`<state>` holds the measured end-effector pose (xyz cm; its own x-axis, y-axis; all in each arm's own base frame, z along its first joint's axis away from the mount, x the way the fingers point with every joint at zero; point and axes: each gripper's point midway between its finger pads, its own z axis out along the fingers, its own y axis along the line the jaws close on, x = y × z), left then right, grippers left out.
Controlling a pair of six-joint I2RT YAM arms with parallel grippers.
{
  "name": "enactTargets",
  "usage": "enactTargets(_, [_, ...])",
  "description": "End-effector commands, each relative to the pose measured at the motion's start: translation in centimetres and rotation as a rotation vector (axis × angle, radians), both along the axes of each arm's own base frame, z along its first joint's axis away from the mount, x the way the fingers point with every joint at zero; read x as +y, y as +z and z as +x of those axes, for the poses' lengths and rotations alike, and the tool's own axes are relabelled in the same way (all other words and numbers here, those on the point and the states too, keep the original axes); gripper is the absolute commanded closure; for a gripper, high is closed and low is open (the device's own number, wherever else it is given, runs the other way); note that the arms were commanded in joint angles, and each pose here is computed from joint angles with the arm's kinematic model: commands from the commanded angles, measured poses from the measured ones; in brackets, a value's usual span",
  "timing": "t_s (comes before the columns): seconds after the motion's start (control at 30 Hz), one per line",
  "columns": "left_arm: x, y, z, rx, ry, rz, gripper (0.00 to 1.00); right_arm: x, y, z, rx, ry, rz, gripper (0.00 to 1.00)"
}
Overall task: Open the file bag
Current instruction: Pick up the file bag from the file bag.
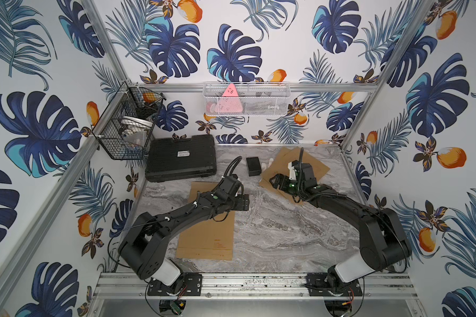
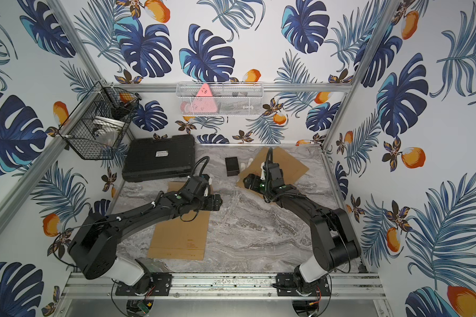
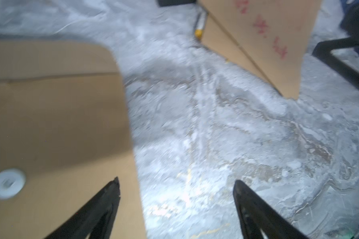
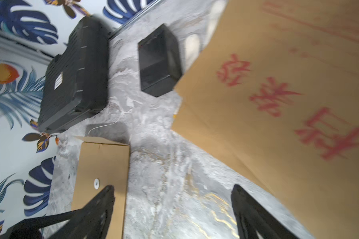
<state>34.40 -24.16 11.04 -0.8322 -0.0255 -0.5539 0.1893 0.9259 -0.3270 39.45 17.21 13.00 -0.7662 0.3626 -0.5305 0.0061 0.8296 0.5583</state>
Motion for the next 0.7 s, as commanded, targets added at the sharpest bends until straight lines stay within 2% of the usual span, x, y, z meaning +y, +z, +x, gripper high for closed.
enactTargets(0.0, [-4.0, 1.5, 2.5, -0.078, -0.104, -0.049, 0.19, -2.9, -0.3, -1.6, 0.055, -0.079, 0.051, 0.13])
enactTargets(0.27, [-11.5, 0.2, 8.6, -0.049, -0.237, -0.08, 0.41, -9.5, -0.8, -3.1, 0.086, -0.28, 0.287, 0.24])
enactTargets(0.5, [-15.3, -2.6, 14.0, -0.039, -0.287, -0.01, 0.49, -13.7, -1.9, -0.8, 0.107, -0.408, 0.425, 0.31])
enactTargets(0.67, [-16.6, -5.3, 15.9, -0.019, -0.297, 0.014, 0.5, -16.2, -3.0, 1.2, 0.127, -0.464, 0.499, 0.33])
